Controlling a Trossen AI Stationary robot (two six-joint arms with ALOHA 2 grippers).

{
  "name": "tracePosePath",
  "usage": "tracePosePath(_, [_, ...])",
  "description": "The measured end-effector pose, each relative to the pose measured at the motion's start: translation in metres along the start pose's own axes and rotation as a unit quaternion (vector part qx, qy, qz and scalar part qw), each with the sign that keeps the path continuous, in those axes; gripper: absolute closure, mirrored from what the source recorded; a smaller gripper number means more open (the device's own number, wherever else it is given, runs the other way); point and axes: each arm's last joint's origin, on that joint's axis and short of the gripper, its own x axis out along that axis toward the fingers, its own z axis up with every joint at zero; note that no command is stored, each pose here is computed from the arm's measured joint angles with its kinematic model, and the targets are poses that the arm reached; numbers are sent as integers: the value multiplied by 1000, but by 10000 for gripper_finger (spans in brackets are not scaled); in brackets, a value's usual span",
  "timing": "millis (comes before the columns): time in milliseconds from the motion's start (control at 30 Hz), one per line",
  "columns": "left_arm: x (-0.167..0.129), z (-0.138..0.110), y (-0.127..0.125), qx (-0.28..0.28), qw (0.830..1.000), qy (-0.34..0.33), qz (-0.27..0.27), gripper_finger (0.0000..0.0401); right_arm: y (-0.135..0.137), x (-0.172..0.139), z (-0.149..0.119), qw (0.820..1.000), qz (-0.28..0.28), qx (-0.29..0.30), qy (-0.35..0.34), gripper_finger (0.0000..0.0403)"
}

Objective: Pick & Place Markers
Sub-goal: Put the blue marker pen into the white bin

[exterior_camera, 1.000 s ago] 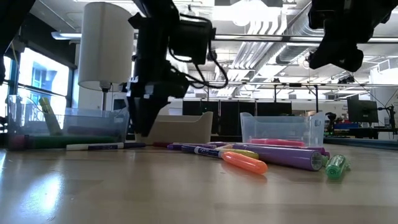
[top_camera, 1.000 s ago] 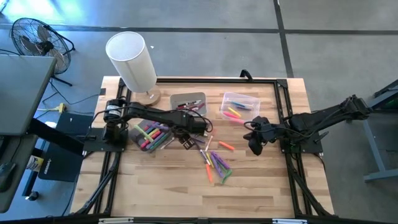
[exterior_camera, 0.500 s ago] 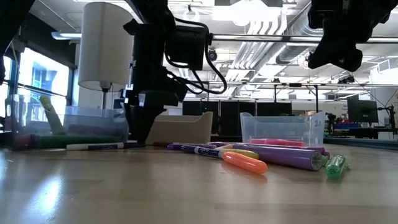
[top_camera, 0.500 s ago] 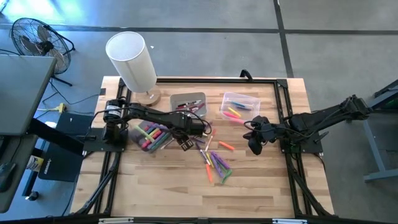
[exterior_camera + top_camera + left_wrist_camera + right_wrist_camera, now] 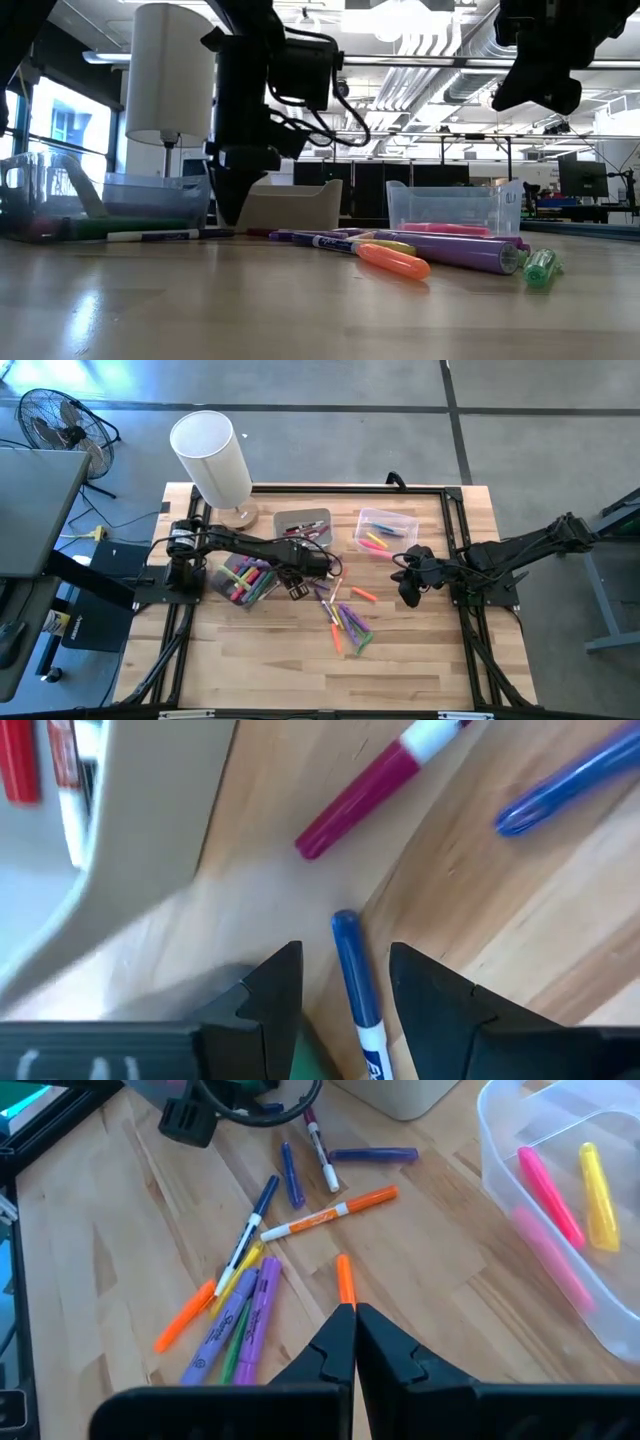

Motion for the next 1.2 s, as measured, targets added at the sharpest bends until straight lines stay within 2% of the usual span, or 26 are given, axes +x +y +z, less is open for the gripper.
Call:
tracePosePath(167, [-2, 1, -1, 45, 999, -1, -5, 254, 0, 0, 0, 1000, -2, 1, -2, 401])
tracePosePath(400, [0, -4, -1, 157, 986, 28, -40, 254, 0, 0, 0, 1000, -2, 13, -2, 401])
tracePosePath(533, [13, -5, -4, 184, 981, 50, -31, 254, 1, 0, 1, 1000, 2, 15, -5, 402])
tracePosePath(667, [16, -4, -8, 198, 976, 57, -75, 254, 1, 0, 2, 1000, 5, 16, -10, 402])
tracePosePath(800, [20, -4, -12, 186, 974, 71, -106, 254, 2, 0, 2, 1000, 4, 18, -17, 401])
tracePosePath(967, [19, -6, -18, 166, 978, 69, -109, 266, 2, 0, 3, 1000, 7, 17, -19, 402])
tracePosePath(1067, [19, -7, -21, 140, 982, 72, -107, 302, 3, 0, 3, 1000, 8, 16, -20, 401])
tracePosePath(1200, [18, -8, -24, 106, 985, 75, -110, 372, 3, 0, 4, 1000, 7, 11, -25, 402])
